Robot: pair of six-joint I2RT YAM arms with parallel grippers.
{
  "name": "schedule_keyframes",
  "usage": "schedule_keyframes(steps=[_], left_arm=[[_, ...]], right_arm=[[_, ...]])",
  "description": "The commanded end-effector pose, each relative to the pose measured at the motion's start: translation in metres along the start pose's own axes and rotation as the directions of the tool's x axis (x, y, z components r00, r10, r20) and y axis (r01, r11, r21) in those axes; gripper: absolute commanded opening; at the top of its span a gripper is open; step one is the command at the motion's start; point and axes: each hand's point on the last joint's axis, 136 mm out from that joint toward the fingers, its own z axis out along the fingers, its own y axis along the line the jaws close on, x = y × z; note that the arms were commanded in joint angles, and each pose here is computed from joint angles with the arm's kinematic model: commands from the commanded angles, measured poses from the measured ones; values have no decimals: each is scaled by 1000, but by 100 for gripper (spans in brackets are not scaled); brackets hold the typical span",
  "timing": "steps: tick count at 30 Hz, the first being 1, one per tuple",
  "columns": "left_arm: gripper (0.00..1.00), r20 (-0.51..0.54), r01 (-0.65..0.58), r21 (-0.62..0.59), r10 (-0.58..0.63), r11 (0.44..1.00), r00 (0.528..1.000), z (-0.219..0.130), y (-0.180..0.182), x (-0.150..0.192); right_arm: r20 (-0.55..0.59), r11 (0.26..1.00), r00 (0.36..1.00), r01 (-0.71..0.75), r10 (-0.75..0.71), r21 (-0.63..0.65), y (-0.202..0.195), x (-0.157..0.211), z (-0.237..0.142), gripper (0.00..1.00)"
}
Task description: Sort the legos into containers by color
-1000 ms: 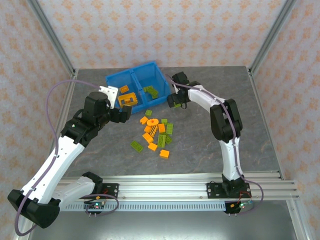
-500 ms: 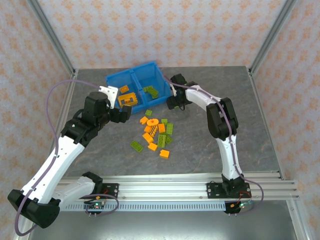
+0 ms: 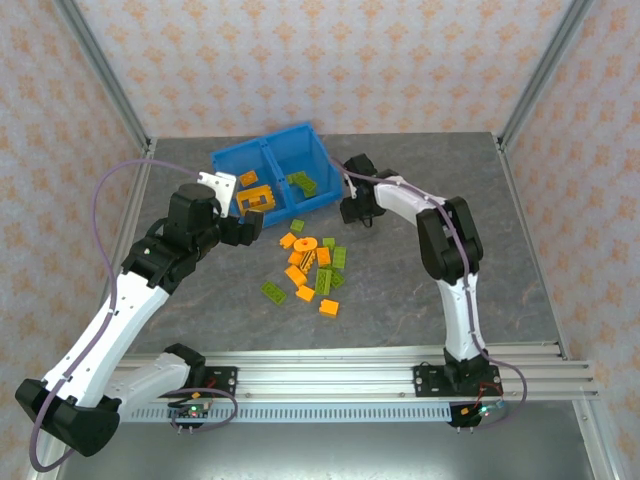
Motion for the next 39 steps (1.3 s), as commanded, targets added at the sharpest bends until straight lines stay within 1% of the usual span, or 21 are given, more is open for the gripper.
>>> schedule_keyframes(steps=[1, 4, 6, 8, 10, 13, 16, 19, 21, 23, 24, 28, 29, 32, 36, 39], left_arm=[[100, 21, -16, 2, 16, 1000, 1000, -2, 1, -1], [100, 38, -12, 7, 12, 1000, 999, -4, 1, -3], [100, 40, -10, 0, 10, 1000, 999, -5, 2, -3], [100, 41, -10, -2, 10, 1000, 999, -5, 2, -3], [100, 43, -5, -12, 6, 1000, 999, -6, 4, -4], [100, 45, -3, -35, 4, 999, 999, -7, 8, -4], [100, 50, -6, -40, 8, 999, 999, -9, 9, -5], [100, 58, -5, -44, 8, 999, 998, -12, 10, -5], [100, 60, -6, -44, 9, 999, 998, -13, 11, -6], [100, 61, -5, -42, 8, 999, 998, -14, 11, -7], [100, 66, -4, -39, 6, 999, 998, -14, 10, -8], [100, 65, -4, -30, 6, 1000, 998, -14, 8, -7], [100, 65, -4, -29, 6, 1000, 998, -14, 8, -8], [100, 68, -3, -22, 5, 1000, 998, -15, 7, -8], [100, 64, -4, -23, 5, 1000, 998, -13, 7, -8], [100, 60, -5, -24, 6, 1000, 998, -12, 7, -7]], right_arm=[[175, 995, 980, -95, 99, -34, -1, -33, -65, 51], [290, 974, 934, -169, 208, -153, 10, -53, -115, 50], [332, 942, 895, -218, 297, -254, 23, -68, -143, 50], [338, 894, 857, -264, 390, -362, 41, -84, -164, 49], [336, 852, 821, -307, 462, -423, 56, -99, -176, 48], [318, 788, 764, -378, 562, -485, 75, -124, -180, 47], [278, 744, 727, -455, 628, -489, 87, -148, -159, 48], [233, 715, 715, -499, 659, -490, 99, -170, -135, 49], [236, 724, 725, -487, 647, -488, 108, -184, -116, 51], [234, 721, 722, -493, 652, -487, 114, -194, -94, 51], [228, 715, 718, -500, 657, -488, 117, -197, -82, 51], [246, 697, 689, -509, 681, -505, 119, -211, -53, 51], [255, 692, 682, -502, 686, -519, 120, -215, -50, 51], [252, 684, 686, -479, 682, -550, 127, -220, -42, 52], [244, 683, 696, -466, 675, -562, 131, -220, -45, 65], [255, 690, 700, -452, 668, -565, 130, -222, -58, 77]])
